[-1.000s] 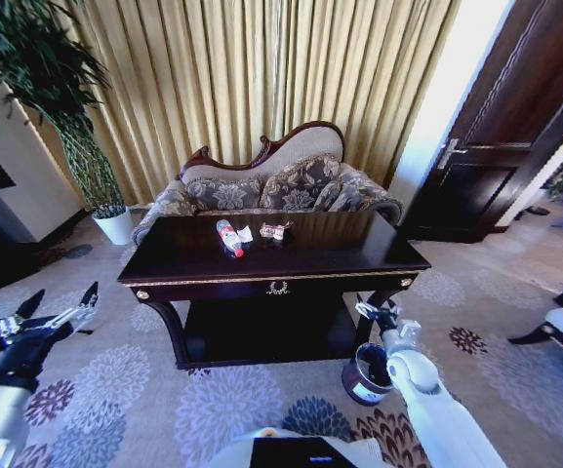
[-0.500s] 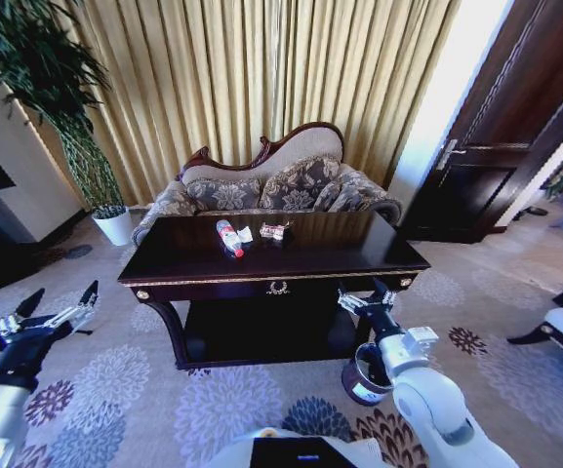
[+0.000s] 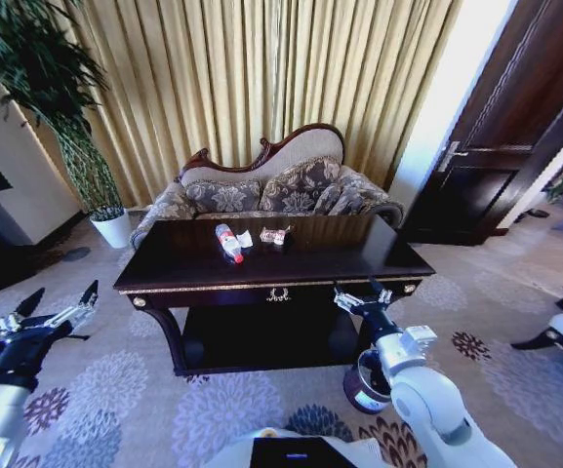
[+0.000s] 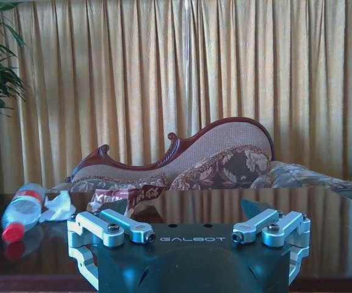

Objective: Move to the front of the table and place the trash on the table into the trash bin.

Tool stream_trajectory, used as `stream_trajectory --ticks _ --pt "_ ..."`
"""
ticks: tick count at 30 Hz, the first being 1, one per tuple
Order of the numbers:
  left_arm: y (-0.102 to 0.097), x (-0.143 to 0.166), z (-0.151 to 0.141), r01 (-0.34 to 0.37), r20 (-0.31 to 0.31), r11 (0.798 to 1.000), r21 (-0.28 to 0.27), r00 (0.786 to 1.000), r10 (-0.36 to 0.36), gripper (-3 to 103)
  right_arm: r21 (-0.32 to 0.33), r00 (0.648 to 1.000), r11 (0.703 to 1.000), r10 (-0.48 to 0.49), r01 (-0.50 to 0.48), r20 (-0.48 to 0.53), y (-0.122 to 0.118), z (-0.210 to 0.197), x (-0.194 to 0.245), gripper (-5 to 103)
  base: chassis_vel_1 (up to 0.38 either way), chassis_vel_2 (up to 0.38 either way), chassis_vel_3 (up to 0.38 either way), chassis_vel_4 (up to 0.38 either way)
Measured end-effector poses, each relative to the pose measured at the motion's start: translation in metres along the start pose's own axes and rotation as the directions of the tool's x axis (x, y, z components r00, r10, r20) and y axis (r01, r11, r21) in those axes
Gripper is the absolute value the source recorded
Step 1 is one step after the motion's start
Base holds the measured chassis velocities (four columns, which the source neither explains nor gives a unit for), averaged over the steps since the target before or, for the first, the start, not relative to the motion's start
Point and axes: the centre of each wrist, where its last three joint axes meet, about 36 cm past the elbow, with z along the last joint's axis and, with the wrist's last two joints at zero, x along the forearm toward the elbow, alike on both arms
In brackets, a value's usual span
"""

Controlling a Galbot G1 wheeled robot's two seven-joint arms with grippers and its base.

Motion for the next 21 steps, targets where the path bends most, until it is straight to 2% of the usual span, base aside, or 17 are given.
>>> stream_trajectory --ticks 12,18,21 --pt "0.0 0.0 0.0 0.001 0.001 1.0 0.001 1.0 -0.001 100 0.025 1.0 1.0 0.0 0.0 0.0 -0.002 0.003 -0.003 100 -0.216 0.228 0.225 -0.23" --pt "0.0 0.001 0.0 0.005 -0.004 1.0 0.0 1.0 -0.005 100 -0.014 0.999 0.999 -0.031 0.031 -0.028 -0.006 0.001 -0.007 100 -0.049 0.047 0.037 -0.043" --pt "0.001 0.002 0.0 0.006 -0.005 1.0 -0.003 1.0 -0.006 100 -0.07 0.993 0.993 -0.101 0.096 -0.062 -0.008 -0.009 -0.016 100 0.03 -0.045 -0.023 0.027"
